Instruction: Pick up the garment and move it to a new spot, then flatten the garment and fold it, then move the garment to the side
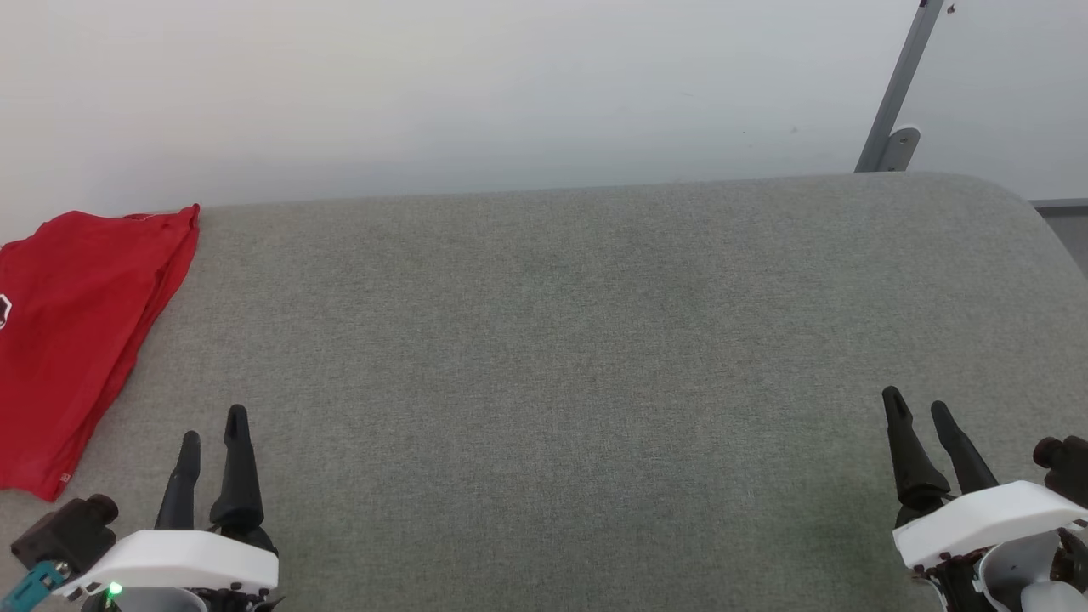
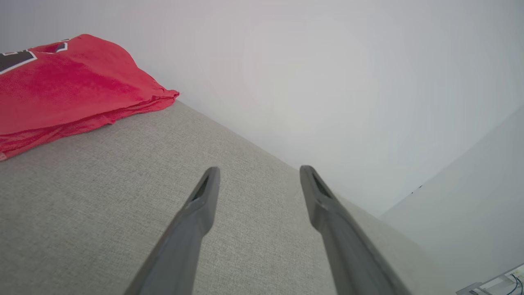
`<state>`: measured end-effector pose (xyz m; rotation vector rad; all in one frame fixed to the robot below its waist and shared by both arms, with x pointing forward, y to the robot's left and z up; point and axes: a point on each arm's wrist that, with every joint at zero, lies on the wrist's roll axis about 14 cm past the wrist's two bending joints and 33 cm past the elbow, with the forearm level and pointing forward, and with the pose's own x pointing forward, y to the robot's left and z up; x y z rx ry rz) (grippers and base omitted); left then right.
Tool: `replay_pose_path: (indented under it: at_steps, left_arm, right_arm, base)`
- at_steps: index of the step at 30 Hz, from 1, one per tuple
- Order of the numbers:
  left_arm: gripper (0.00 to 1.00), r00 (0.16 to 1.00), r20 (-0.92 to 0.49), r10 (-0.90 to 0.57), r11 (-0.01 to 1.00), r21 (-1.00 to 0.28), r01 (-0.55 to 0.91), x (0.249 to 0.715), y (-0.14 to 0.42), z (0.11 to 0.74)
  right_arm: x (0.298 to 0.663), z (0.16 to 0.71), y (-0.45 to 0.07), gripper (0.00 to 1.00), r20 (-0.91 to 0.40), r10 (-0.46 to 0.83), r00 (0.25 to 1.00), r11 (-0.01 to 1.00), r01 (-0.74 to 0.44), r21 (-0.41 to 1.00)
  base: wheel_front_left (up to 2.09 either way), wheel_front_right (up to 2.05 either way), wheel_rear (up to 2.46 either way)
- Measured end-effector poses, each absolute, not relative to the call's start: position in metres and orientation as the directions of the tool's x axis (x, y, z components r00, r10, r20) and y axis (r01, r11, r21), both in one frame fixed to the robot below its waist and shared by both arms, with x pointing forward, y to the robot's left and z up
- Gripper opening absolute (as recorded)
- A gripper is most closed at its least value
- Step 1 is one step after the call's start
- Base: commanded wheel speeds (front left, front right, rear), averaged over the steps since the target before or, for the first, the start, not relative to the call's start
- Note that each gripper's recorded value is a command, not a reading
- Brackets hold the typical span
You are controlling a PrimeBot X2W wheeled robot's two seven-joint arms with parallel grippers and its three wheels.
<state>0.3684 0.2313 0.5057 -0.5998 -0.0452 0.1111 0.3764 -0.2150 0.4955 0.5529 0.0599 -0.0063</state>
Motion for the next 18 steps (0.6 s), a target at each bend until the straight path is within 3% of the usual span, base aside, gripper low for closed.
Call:
replay_pose_path:
  at_steps: [18]
  left_arm:
    - [1.0,0.992,0.083,0.093,0.909,-0.413,-0.051,0.365,0.226,0.519]
  right_arm:
    - [0.377,0.502,-0.212,1.0,-0.037,0.036,0.999,0.932,-0.02,0.363]
  base:
    - [0.0,0.0,0.0]
